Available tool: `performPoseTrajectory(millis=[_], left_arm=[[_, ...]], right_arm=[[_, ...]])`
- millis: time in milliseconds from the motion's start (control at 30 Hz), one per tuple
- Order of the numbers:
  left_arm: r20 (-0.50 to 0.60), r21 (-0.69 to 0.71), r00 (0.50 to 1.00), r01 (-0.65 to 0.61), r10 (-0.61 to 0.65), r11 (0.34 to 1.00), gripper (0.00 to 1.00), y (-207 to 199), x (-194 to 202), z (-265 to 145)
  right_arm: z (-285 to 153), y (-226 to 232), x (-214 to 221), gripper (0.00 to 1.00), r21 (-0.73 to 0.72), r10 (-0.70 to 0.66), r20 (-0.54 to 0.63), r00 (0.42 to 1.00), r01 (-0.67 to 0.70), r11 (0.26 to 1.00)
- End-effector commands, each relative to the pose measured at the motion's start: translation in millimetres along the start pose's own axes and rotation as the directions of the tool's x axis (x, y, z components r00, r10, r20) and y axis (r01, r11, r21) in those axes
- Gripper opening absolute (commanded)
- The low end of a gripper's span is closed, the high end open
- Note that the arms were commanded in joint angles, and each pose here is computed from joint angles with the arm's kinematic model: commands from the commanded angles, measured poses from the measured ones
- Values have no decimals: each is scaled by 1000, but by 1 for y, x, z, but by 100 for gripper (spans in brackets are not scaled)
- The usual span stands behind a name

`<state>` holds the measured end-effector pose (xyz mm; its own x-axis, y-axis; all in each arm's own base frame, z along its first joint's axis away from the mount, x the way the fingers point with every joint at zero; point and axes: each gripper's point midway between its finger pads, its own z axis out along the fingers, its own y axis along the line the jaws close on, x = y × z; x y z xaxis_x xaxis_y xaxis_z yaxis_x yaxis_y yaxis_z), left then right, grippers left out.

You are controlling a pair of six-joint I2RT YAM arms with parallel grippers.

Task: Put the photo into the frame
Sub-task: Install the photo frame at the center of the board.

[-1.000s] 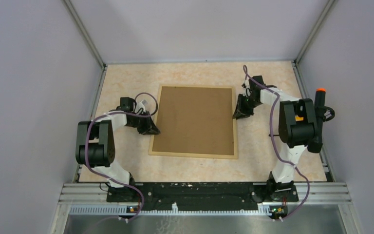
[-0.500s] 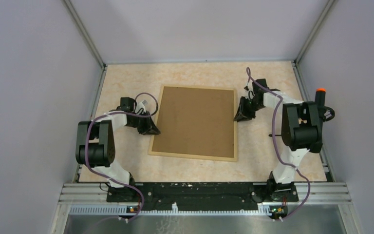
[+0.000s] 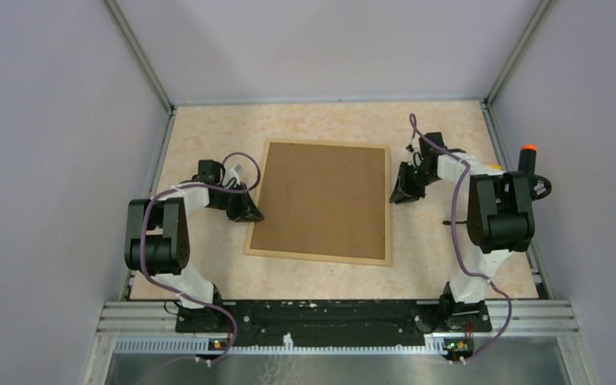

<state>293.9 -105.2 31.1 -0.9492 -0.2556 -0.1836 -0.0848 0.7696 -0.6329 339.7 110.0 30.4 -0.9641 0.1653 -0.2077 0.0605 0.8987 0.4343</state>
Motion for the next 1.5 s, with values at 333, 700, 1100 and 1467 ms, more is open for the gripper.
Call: performPoseTrajectory(millis=[333,700,1100,1467], left_arm=[[-12,-33,1000,-19,18,999,19,10,6,3],[-15,-29,1000,-18,17,999,18,10,7,4],[-21,-38,1000,-19,18,999,17,12,7,4],[-24,-22,1000,-21,21,1000,16,9,9,5]], right_arm=[[16,4,-2,25,0,-40,-6,999,40,999],[31,-1,-6,24,61,-47,-11,999,48,997],[58,-23,-4,21,264,-93,-89,992,113,958],[71,35,1,26,280,-278,-190,942,323,904]])
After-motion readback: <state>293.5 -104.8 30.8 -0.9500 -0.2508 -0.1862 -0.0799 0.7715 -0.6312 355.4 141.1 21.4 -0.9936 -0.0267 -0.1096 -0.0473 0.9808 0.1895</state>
